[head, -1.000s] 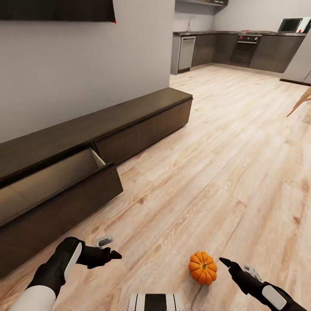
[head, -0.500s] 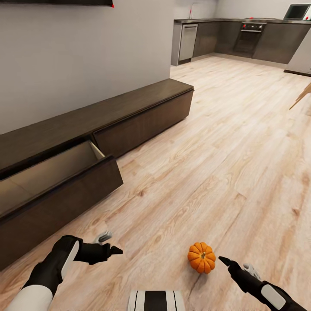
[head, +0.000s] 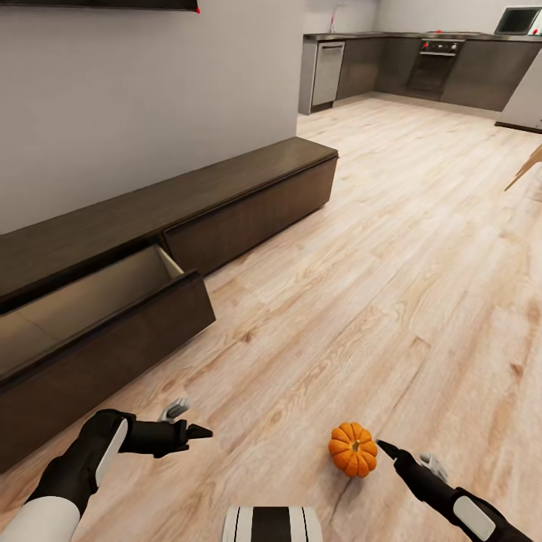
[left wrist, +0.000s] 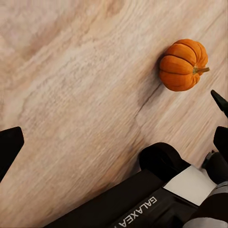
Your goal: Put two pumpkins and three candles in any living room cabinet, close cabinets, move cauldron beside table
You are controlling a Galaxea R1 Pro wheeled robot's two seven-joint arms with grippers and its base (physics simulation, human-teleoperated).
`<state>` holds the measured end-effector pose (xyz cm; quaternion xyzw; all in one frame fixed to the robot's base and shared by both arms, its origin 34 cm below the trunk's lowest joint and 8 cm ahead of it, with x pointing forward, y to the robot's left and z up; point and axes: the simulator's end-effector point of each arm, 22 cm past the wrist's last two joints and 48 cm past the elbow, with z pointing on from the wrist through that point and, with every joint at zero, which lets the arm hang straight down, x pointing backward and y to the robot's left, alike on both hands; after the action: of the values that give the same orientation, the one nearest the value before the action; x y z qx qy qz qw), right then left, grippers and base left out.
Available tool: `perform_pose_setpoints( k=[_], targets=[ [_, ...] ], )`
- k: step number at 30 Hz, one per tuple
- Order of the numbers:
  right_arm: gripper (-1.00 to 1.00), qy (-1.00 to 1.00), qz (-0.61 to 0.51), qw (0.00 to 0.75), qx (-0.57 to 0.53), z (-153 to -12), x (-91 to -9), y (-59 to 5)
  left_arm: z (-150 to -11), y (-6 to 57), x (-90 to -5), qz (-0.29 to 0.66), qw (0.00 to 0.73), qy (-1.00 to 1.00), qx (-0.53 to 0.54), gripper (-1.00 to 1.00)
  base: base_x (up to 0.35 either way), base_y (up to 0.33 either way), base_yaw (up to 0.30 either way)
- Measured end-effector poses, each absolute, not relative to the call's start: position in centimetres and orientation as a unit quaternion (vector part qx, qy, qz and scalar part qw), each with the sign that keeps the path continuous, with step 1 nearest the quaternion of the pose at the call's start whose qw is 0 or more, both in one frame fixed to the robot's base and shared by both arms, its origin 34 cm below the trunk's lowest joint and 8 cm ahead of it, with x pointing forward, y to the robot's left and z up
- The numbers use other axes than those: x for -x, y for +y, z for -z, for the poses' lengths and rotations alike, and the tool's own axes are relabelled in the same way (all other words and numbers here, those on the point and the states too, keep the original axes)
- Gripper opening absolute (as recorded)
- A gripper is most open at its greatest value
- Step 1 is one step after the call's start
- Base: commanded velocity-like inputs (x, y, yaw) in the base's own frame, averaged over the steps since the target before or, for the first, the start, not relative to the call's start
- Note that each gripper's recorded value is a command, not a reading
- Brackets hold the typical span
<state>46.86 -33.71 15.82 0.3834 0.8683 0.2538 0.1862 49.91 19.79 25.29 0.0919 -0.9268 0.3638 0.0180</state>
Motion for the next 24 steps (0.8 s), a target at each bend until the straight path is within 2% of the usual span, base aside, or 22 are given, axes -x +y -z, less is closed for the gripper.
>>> perform_pose_setpoints(
  k=[18, 24],
  targets=[
    [1.0, 0.872, -0.244, 0.184, -0.383, -14.5, -46.1, -33.6, -24.1, 20.0, -49.2, -0.366, 0.031, -0.925, -0.1, 1.0, 0.003, 0.004, 0.0],
    [1.0, 0.873, -0.241, 0.177, -0.385, -13.5, -45.3, -33.4, -24.6, 19.6, -49.1, -0.404, 0.035, -0.908, -0.106, 1.0, 0.0, 0.0, 0.0]
  ],
)
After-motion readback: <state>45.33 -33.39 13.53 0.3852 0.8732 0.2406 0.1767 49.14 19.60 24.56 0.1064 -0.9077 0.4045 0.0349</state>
